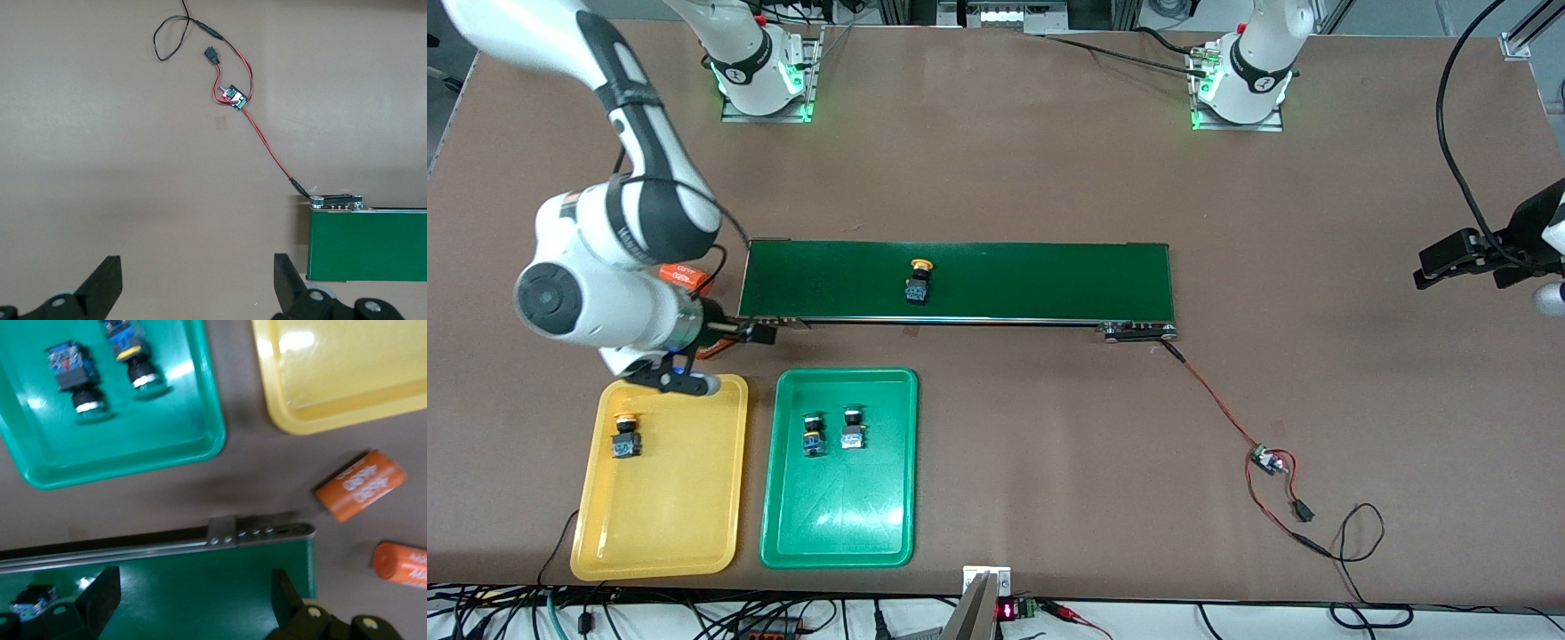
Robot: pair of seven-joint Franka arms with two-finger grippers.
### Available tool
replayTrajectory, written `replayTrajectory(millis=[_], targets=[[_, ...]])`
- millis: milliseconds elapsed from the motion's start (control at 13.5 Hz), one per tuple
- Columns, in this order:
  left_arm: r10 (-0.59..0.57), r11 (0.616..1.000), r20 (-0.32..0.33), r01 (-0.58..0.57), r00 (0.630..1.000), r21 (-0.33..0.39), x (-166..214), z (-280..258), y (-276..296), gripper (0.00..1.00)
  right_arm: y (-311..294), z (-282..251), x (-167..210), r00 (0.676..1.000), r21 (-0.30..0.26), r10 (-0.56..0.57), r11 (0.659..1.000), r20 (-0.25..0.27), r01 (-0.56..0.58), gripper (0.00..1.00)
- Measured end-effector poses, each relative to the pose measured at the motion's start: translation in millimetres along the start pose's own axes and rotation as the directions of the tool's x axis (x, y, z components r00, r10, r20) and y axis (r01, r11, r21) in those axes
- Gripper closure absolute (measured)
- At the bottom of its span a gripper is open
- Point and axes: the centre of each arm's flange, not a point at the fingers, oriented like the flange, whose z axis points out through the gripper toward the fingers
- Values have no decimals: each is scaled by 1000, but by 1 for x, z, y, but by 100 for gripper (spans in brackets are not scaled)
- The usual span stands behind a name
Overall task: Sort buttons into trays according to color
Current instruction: 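Move the right gripper back to the belt and grasp the last button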
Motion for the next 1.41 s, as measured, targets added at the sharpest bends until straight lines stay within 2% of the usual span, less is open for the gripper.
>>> replayTrajectory(millis=[520,669,1040,1411], targets=[[0,1000,-1,0,1000,0,0,0,0,0,-58,76,-89,995,38,54,998,-88,-51,0],[-1,1000,-1,1,1000,0,0,0,0,0,-71,82,-104,995,19,23,1000,-100,-21,0],[-4,1000,-1,4,1000,0,0,0,-2,0,-81,91,-121,981,-93,-126,989,-144,114,0],[-4,1000,0,4,1000,0,0,1,-3,0,-87,93,-126,976,-101,-159,984,-146,145,0]])
